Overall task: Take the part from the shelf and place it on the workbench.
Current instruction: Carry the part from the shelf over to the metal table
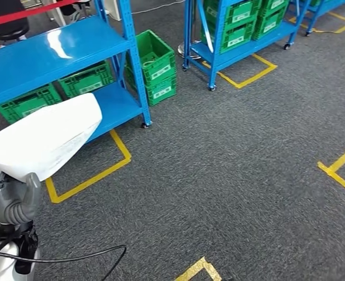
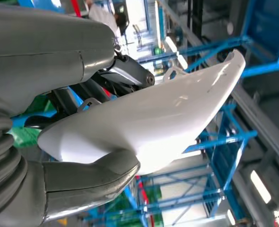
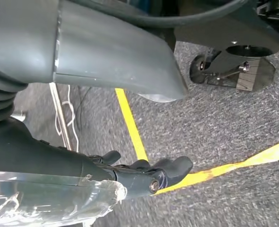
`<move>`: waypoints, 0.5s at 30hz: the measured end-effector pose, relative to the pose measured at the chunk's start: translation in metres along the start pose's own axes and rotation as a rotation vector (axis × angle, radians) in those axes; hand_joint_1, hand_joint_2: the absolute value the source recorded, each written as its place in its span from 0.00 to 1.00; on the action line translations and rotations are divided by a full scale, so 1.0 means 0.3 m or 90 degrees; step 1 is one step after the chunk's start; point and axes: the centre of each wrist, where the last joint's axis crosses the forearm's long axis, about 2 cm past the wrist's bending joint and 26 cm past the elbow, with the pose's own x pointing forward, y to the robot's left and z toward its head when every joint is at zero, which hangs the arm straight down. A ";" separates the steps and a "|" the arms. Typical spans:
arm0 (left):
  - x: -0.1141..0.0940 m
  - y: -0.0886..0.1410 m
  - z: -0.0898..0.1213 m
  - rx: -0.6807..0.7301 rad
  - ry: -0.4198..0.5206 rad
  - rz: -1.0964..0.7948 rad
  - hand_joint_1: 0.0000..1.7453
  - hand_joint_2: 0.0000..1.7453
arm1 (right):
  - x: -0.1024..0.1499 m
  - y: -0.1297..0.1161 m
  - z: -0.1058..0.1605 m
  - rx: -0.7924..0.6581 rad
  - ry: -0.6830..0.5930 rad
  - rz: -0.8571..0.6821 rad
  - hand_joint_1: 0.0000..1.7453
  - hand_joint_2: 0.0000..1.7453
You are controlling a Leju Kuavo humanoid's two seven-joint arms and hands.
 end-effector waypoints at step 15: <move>0.000 0.010 -0.030 -0.005 0.001 0.025 1.00 1.00 | -0.008 0.002 0.001 0.003 0.000 0.000 0.00 0.00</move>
